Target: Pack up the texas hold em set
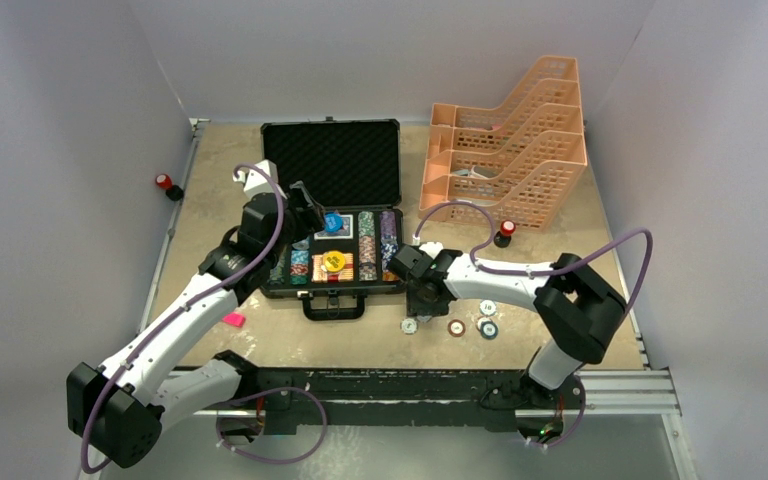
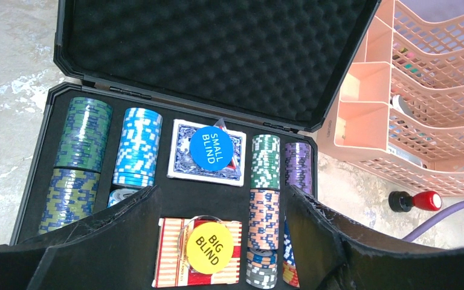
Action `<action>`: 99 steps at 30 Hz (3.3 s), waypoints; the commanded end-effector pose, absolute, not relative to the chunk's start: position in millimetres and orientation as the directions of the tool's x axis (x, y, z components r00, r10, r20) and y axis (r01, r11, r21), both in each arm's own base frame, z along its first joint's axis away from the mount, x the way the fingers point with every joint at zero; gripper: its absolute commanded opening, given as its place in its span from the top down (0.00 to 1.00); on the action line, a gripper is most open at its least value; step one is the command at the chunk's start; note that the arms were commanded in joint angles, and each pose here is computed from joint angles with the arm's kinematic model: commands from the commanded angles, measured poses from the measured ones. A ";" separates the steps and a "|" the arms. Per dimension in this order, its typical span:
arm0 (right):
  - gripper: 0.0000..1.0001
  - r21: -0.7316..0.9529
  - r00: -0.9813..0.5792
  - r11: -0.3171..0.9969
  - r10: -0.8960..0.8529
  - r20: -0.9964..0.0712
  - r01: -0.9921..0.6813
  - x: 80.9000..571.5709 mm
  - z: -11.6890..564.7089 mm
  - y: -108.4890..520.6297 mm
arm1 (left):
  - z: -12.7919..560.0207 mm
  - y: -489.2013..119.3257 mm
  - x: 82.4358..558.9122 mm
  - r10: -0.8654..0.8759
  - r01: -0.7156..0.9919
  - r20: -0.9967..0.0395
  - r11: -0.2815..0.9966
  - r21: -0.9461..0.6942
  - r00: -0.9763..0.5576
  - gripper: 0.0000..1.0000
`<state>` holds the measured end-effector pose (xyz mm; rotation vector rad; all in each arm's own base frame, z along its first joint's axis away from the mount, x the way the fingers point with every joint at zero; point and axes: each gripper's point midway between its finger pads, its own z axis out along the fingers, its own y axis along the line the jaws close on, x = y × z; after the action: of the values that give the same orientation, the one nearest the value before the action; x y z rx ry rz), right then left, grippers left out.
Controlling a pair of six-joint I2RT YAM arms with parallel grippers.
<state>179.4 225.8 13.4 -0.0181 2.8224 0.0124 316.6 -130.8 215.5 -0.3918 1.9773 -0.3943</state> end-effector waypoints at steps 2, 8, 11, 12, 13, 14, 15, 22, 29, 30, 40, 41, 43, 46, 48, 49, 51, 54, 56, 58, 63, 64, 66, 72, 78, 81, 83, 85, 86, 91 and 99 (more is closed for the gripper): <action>0.56 -0.022 -0.942 0.999 0.018 -0.336 0.026 178.6 25.3 219.1 | 222.5 -124.0 320.0 -0.434 -0.104 -0.819 0.898 -0.428 -0.375 0.27; 0.55 0.029 -0.933 0.999 -0.009 -0.359 -0.021 178.2 40.6 226.4 | 222.3 -123.0 320.0 -0.440 -0.110 -0.818 0.895 -0.432 -0.371 0.27; 0.55 0.067 -0.925 0.996 -0.032 -0.379 -0.062 175.6 48.2 237.1 | 221.9 -123.6 319.7 -0.442 -0.111 -0.815 0.894 -0.434 -0.374 0.27; 0.55 0.080 -0.924 0.994 -0.041 -0.381 -0.077 174.3 49.3 241.5 | 222.2 -123.4 319.5 -0.444 -0.112 -0.814 0.893 -0.435 -0.374 0.27; 0.54 0.090 -0.924 0.991 -0.056 -0.379 -0.096 172.4 48.7 245.6 | 222.6 -123.3 319.2 -0.446 -0.112 -0.814 0.892 -0.437 -0.373 0.27; 0.54 0.094 -0.925 0.989 -0.070 -0.374 -0.113 170.1 47.2 248.9 | 223.3 -123.4 318.8 -0.447 -0.111 -0.814 0.892 -0.438 -0.372 0.27; 0.54 0.090 -0.925 0.988 -0.084 -0.370 -0.126 167.6 44.5 251.3 | 223.9 -123.1 318.8 -0.448 -0.111 -0.814 0.891 -0.440 -0.370 0.27; 0.54 0.051 -0.924 0.984 -0.144 -0.353 -0.173 161.9 36.9 266.4 | 223.1 -122.3 318.5 -0.449 -0.118 -0.813 0.891 -0.439 -0.371 0.27; 0.52 0.006 -0.930 0.985 -0.162 -0.330 -0.174 159.0 27.0 261.1 | 218.9 -122.2 318.7 -0.444 -0.123 -0.812 0.894 -0.432 -0.380 0.27; 0.51 -0.004 -0.930 0.985 -0.164 -0.328 -0.172 159.2 26.0 259.8 | 217.9 -122.1 318.9 -0.442 -0.124 -0.812 0.895 -0.429 -0.381 0.27; 0.32 -0.033 -0.936 0.983 -0.182 -0.302 -0.181 157.6 16.6 260.5 | 215.9 -122.0 318.9 -0.436 -0.125 -0.813 0.898 -0.422 -0.387 0.27; 0.33 -0.039 -0.937 0.983 -0.184 -0.297 -0.180 157.5 14.5 260.5 | 216.1 -121.7 318.8 -0.437 -0.127 -0.813 0.898 -0.422 -0.386 0.27; 0.36 -0.051 -0.943 0.984 -0.180 -0.279 -0.173 155.5 8.6 259.0 | 217.3 -121.4 318.7 -0.438 -0.127 -0.813 0.897 -0.423 -0.384 0.27; 0.48 -0.064 -0.961 0.987 -0.160 -0.224 -0.150 144.8 -3.5 253.5 | 218.1 -120.5 317.9 -0.436 -0.127 -0.815 0.898 -0.421 -0.382 0.27; 0.56 -0.099 -0.969 0.985 -0.157 -0.192 -0.140 138.6 -14.5 244.2 | 218.5 -118.0 316.6 -0.430 -0.132 -0.818 0.902 -0.412 -0.381 0.27; 0.60 -0.112 -0.971 0.985 -0.151 -0.185 -0.132 137.3 -16.9 241.2 | 219.7 -116.6 316.0 -0.426 -0.133 -0.822 0.904 -0.407 -0.378 0.27; 0.66 -0.129 -0.973 0.985 -0.138 -0.183 -0.116 136.4 -17.6 237.0 | 221.7 -115.5 314.3 -0.416 -0.125 -0.828 0.908 -0.399 -0.377 0.28; 0.68 -0.121 -0.967 0.988 -0.126 -0.223 -0.101 142.9 -6.9 237.9 | 221.2 -115.7 312.0 -0.405 -0.113 -0.831 0.913 -0.393 -0.382 0.28; 0.68 -0.099 -0.957 0.991 -0.112 -0.268 -0.088 151.4 5.1 242.3 | 220.6 -119.8 311.0 -0.399 -0.093 -0.827 0.913 -0.396 -0.396 0.28; 0.68 -0.059 -0.946 0.996 -0.087 -0.311 -0.072 159.6 19.3 247.8 | 218.5 -126.1 309.9 -0.390 -0.067 -0.819 0.914 -0.401 -0.421 0.27; 0.69 0.071 -0.913 0.997 0.006 -0.409 -0.025 178.9 62.0 254.6 | 210.9 -145.8 304.0 -0.348 0.029 -0.799 0.910 -0.414 -0.490 0.26; 0.69 0.100 -0.906 0.995 0.023 -0.422 -0.021 181.1 70.5 256.3 | 209.7 -150.6 302.2 -0.343 0.053 -0.795 0.904 -0.424 -0.500 0.27; 0.68 0.152 -0.897 0.988 0.052 -0.439 -0.017 184.7 84.0 258.7 | 207.4 -160.7 298.7 -0.340 0.101 -0.784 0.887 -0.451 -0.519 0.27; 0.68 0.307 -0.870 0.952 0.159 -0.466 0.009 204.3 118.6 260.5 | 206.0 -193.9 287.8 -0.354 0.215 -0.729 0.799 -0.561 -0.586 0.29; 0.67 0.499 -0.827 0.866 0.298 -0.477 0.024 237.7 156.3 265.8 | 222.0 -237.9 266.2 -0.364 0.401 -0.715 0.636 -0.659 -0.596 0.38; 0.67 0.562 -0.807 0.826 0.362 -0.467 0.045 249.8 169.3 266.8 | 224.2 -255.7 256.7 -0.371 0.442 -0.738 0.620 -0.649 -0.563 0.38; 0.67 0.606 -0.793 0.793 0.409 -0.452 0.063 257.0 177.2 266.6 | 222.8 -269.2 249.9 -0.378 0.461 -0.744 0.606 -0.648 -0.551 0.38; 0.67 0.655 -0.781 0.752 0.451 -0.432 0.073 262.0 185.1 266.4 | 215.3 -277.7 248.9 -0.413 0.450 -0.722 0.581 -0.678 -0.556 0.38; 0.67 0.684 -0.774 0.726 0.470 -0.424 0.066 264.0 192.3 267.9 | 213.3 -281.3 248.5 -0.435 0.446 -0.708 0.563 -0.696 -0.557 0.38; 0.67 0.755 -0.771 0.653 0.511 -0.379 0.062 267.0 205.0 269.1 | 224.0 -296.2 248.0 -0.530 0.493 -0.682 0.471 -0.731 -0.504 0.38; 0.66 0.789 -0.781 0.611 0.522 -0.343 0.061 266.4 207.3 270.4 | 232.0 -310.3 252.0 -0.557 0.532 -0.669 0.417 -0.737 -0.491 0.38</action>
<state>266.9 263.0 190.8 0.4600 2.3309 0.9733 245.9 -302.3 181.6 0.0022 1.8316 -1.1932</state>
